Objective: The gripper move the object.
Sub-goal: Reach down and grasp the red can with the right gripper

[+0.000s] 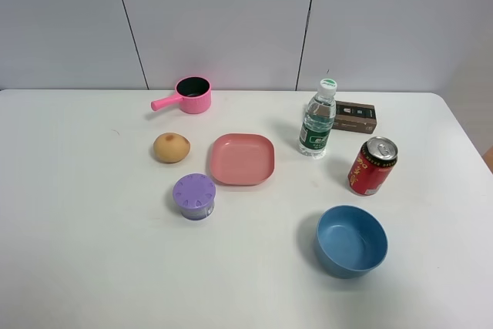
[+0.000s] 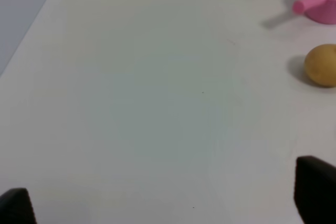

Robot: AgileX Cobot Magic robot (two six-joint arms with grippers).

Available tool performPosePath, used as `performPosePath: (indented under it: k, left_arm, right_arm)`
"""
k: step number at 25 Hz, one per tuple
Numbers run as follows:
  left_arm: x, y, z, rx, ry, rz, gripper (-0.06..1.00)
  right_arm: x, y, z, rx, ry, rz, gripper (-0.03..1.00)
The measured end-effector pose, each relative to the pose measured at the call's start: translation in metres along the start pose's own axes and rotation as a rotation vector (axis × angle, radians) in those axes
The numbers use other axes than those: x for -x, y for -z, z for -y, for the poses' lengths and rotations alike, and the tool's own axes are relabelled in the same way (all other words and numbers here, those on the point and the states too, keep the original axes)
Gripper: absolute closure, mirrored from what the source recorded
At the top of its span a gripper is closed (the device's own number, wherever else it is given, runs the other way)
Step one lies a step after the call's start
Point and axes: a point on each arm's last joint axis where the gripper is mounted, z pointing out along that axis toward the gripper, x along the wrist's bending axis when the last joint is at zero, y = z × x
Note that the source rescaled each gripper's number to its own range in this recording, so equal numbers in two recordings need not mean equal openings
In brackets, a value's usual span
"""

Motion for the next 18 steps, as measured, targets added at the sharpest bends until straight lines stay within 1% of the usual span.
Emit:
performPosePath:
  k: [1, 18]
  left_arm:
    - [0.0, 0.0, 0.0, 0.0, 0.0, 0.0, -0.06]
    - [0.0, 0.0, -0.0001, 0.001, 0.0, 0.0, -0.06]
  right_arm:
    - [0.0, 0.0, 0.0, 0.0, 0.0, 0.0, 0.97]
    - [-0.0003, 0.0, -0.0019, 0.021, 0.0, -0.003, 0.97]
